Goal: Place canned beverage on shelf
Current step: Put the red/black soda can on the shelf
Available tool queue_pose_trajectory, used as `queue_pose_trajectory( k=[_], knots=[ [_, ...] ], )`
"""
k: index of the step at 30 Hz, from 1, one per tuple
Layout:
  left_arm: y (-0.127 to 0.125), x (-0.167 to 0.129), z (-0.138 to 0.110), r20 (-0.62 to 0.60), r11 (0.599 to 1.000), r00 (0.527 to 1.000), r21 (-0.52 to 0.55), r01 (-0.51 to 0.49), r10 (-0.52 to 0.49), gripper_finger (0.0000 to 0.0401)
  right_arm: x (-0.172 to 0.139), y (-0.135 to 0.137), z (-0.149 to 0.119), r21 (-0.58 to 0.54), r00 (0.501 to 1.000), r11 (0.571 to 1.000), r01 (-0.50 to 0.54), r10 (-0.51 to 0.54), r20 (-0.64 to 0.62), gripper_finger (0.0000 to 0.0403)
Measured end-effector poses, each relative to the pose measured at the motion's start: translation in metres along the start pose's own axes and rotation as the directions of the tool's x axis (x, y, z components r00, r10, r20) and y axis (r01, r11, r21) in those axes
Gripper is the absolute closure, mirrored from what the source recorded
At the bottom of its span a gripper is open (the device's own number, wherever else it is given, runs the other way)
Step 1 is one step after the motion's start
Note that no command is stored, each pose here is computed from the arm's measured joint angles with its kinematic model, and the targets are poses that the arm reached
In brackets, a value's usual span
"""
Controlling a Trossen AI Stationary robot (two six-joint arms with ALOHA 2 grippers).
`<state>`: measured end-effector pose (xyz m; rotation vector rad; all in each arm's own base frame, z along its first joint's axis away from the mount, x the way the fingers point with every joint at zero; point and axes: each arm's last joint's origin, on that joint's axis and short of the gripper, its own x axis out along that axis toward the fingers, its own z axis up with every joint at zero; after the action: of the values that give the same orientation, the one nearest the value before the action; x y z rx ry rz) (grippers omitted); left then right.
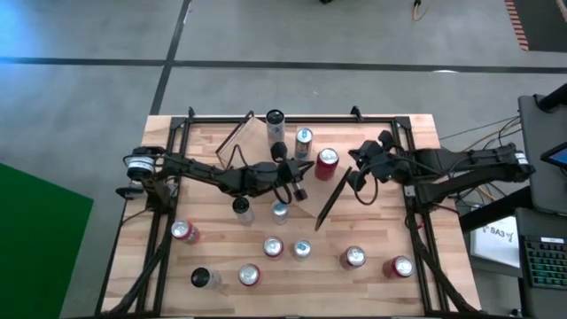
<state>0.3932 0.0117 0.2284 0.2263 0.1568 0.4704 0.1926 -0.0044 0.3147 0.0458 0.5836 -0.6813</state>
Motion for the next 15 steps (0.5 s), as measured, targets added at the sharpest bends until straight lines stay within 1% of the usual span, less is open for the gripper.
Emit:
queue_pose_trajectory(
  k=[2,5,12,15],
  knots=[
    [0.0005,0.0012,0.0002,0.015,1.000,1.000,-0.012,-0.005,0.005,0.0401,0.0026,-0.0015,0.0011,-0.005,1.000,1.000,0.013,-0.013,0.001,0.0391],
    [-0.0009,0.0033,-0.0030,0.017,1.000,1.000,-0.013,-0.006,0.007,0.0401,0.0037,-0.0015,0.0037,-0.017,1.000,1.000,0.006,-0.006,0.019,0.0391],
    [-0.0035,0.0062,-0.0073,0.028,1.000,1.000,-0.019,-0.008,0.008,0.0401,0.0036,0.0031,0.0064,-0.017,0.993,0.993,-0.120,0.120,0.016,0.0391],
    [-0.0035,0.0063,-0.0067,0.037,1.000,0.999,-0.024,-0.008,0.008,0.0401,0.0054,0.0050,0.0069,-0.021,0.992,0.992,-0.126,0.127,0.017,0.0390]
  ],
)
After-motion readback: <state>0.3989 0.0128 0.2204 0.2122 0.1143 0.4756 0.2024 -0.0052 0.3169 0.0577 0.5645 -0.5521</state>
